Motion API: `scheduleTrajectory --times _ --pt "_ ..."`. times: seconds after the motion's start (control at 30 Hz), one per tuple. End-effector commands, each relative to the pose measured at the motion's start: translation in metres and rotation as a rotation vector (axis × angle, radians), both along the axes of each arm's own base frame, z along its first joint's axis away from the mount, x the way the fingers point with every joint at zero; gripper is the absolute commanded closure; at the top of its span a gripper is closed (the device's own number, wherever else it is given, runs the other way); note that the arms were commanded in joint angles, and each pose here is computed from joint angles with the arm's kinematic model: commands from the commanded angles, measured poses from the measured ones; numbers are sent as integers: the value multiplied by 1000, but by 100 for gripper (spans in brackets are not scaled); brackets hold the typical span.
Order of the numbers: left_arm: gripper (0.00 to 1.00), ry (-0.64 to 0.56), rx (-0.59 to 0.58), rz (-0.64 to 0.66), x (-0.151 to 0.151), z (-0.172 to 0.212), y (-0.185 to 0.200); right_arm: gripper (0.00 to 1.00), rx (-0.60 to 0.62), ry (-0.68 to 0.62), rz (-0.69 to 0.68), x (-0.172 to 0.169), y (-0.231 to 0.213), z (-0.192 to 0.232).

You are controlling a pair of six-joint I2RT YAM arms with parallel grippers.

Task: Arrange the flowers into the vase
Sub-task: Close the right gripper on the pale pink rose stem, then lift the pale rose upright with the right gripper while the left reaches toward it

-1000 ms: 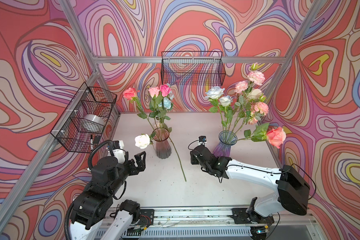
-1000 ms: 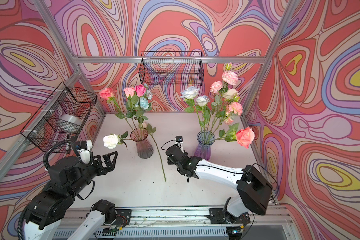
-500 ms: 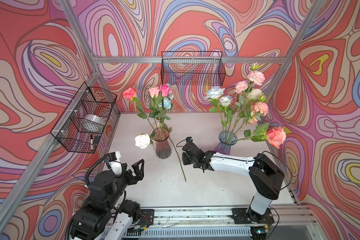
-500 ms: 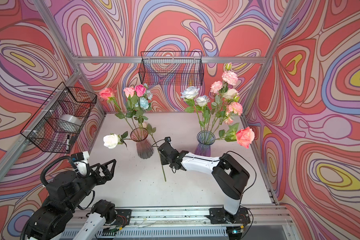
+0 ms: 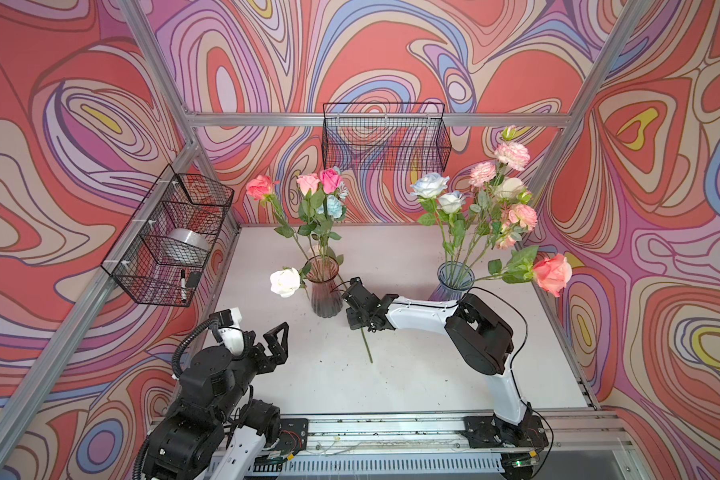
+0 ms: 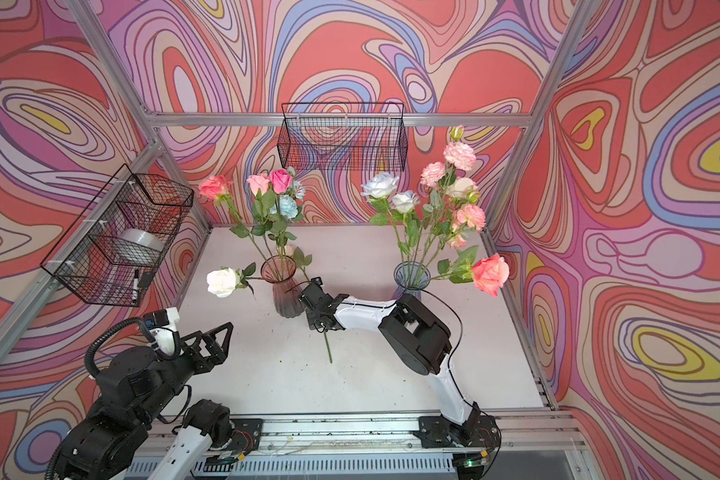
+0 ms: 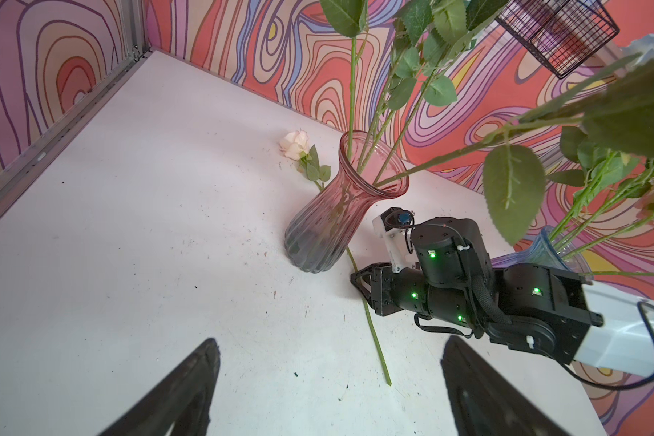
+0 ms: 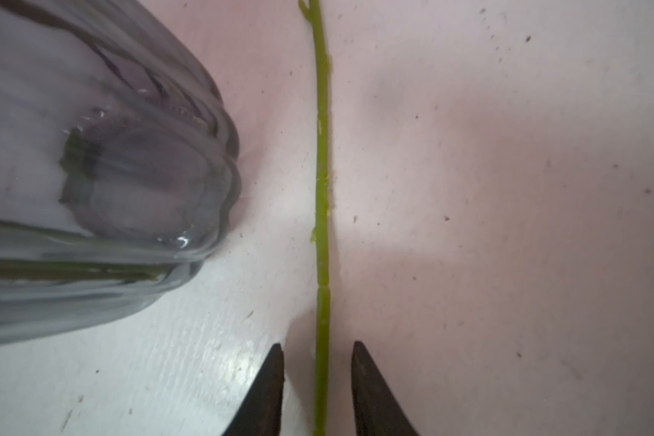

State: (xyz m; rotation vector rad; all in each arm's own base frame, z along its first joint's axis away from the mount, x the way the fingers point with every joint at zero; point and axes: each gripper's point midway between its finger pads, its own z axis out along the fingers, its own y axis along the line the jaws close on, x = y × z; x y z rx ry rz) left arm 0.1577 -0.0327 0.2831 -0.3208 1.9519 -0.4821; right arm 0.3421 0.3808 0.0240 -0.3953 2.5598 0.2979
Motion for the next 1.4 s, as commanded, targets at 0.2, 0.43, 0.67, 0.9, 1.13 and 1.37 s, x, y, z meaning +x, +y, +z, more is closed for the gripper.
scheduleTrajectory --times 0.2,0.43,0.67,0.9,1.13,1.37 --pt "8 27 -28 1 -6 -8 0 100 -70 0 -56 -3 -24 -9" --pt "7 35 -38 -79 -4 8 -15 100 -7 -94 -128 -4 -48 34" --pt "8 -51 -69 -175 -13 33 -29 100 110 -142 -163 -13 -68 68" --pt "9 -123 -100 -238 -24 48 -37 100 217 -137 -166 -24 -73 81" --pt "11 -133 -141 -301 -25 60 -49 100 340 -158 -190 -36 -84 101" --pt "11 -187 -187 -317 -29 68 -51 100 398 -178 -213 -49 -100 114"
